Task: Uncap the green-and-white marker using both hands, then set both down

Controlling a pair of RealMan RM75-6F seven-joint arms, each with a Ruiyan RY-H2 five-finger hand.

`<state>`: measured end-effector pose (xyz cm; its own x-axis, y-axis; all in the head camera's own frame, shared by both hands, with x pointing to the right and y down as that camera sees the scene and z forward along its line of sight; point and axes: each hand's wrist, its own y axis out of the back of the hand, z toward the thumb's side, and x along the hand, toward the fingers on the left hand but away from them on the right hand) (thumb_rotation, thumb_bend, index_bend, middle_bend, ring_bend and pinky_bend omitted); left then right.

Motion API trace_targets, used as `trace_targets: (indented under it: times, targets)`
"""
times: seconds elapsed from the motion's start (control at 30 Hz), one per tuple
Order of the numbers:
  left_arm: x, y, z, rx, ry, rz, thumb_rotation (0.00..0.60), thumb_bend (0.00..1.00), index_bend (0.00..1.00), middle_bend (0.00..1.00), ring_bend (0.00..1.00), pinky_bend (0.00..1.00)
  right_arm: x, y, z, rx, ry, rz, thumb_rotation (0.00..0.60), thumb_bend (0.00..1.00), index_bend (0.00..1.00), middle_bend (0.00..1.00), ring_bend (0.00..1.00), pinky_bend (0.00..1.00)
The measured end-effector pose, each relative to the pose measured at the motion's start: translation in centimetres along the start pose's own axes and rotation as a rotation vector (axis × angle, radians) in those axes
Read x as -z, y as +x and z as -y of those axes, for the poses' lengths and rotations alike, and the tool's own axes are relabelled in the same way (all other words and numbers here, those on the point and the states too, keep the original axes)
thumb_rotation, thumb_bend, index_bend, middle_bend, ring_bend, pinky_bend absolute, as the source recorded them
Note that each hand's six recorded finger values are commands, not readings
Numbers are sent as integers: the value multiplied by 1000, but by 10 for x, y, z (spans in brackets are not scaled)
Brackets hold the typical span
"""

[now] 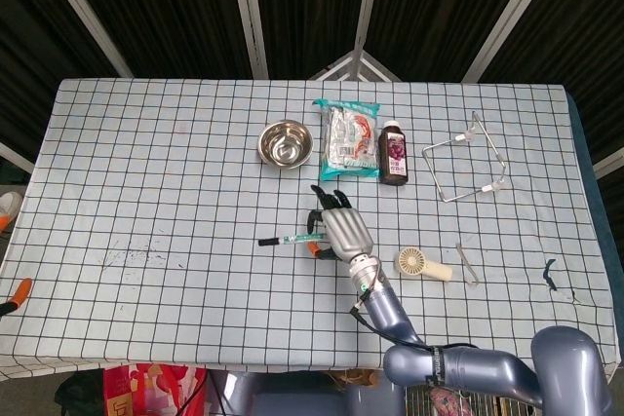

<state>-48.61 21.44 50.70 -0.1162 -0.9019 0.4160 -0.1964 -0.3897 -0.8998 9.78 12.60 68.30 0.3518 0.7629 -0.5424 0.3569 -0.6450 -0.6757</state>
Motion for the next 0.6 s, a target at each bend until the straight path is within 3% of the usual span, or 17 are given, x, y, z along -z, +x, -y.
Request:
trace_targets:
  times: [0.33,0.6]
  targets:
    - [-46,10,8,-21,-44,122,600,454,37,0,0,0,-10,38,-74,103,-31,-37,600,501,692,54,145,41]
    - [-99,20,16,-55,-86,227,600,454,117,42,0,0,-24,78,-140,177,-32,-47,600,501,692,54,145,41]
